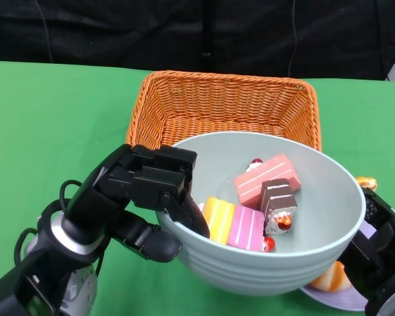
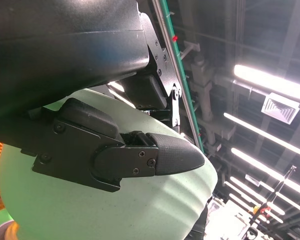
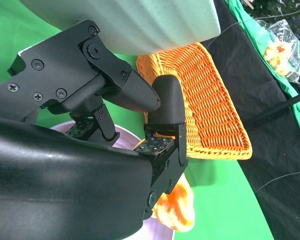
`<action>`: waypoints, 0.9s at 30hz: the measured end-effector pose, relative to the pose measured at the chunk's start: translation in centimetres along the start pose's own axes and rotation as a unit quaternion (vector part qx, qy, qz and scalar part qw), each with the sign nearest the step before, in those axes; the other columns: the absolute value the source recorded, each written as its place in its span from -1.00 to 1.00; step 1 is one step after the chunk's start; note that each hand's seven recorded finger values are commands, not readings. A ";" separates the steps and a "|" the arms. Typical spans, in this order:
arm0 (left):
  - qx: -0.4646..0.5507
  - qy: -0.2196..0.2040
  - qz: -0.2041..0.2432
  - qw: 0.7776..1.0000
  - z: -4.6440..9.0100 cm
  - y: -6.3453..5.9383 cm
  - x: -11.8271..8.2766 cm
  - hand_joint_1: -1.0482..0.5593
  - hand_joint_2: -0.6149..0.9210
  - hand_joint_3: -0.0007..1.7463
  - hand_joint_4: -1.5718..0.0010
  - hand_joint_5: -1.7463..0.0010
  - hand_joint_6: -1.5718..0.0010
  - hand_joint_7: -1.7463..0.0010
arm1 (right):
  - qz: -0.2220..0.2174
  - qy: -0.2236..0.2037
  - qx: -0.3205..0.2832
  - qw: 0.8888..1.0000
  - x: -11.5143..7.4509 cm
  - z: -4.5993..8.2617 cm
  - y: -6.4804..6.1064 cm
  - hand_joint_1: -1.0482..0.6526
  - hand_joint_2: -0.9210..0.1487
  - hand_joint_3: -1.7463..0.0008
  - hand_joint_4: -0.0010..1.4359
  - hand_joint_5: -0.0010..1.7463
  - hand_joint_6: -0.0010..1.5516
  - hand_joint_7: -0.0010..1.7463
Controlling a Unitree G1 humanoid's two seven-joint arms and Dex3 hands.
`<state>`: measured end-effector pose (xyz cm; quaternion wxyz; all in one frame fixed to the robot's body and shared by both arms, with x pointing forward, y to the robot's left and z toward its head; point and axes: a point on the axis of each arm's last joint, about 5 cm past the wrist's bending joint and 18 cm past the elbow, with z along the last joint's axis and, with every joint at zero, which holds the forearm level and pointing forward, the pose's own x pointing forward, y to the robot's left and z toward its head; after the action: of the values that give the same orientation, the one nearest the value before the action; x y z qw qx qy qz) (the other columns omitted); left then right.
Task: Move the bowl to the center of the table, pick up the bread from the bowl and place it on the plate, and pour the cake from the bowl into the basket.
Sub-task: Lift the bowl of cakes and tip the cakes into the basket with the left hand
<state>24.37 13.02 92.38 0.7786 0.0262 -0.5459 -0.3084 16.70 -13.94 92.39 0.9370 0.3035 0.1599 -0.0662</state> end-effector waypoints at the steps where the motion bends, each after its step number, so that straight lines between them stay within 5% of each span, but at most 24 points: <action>1: 0.000 0.000 0.000 1.000 0.0 0.0 0.0 -0.51 1.00 -0.47 -0.17 -1.00 -0.26 -0.14 | 0.000 0.000 0.000 1.000 0.0 0.0 0.0 0.13 -0.53 -0.34 0.14 1.00 -0.23 0.99; 14: 0.012 -0.005 0.018 1.000 -0.1 -0.7 0.2 -0.48 1.00 -0.66 -0.15 -1.00 -0.18 -0.25 | -0.002 0.005 0.003 1.000 0.0 0.0 0.0 0.14 -0.57 -0.34 0.14 1.00 -0.24 1.00; 18: 0.009 0.007 0.014 1.000 -0.2 -0.7 0.1 -0.48 1.00 -0.52 -0.15 -1.00 -0.22 -0.16 | -0.004 0.006 0.003 1.000 0.0 0.0 -0.1 0.14 -0.56 -0.33 0.14 1.00 -0.24 1.00; 23: 0.033 0.008 0.001 0.999 0.0 -0.3 0.0 -0.44 1.00 -0.60 -0.18 -0.97 -0.27 -0.17 | -0.005 0.006 0.004 1.000 0.0 0.1 0.0 0.14 -0.56 -0.33 0.14 1.00 -0.24 1.00; 27: 0.053 0.015 0.032 0.998 0.0 -0.6 0.2 -0.45 1.00 -0.53 -0.28 -0.89 -0.33 -0.24 | -0.004 0.006 0.003 1.000 0.1 0.1 0.0 0.14 -0.56 -0.33 0.14 1.00 -0.24 1.00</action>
<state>24.13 12.43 92.29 0.7938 0.0550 -0.5500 -0.2536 16.76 -14.01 92.42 0.9346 0.3064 0.1667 -0.0690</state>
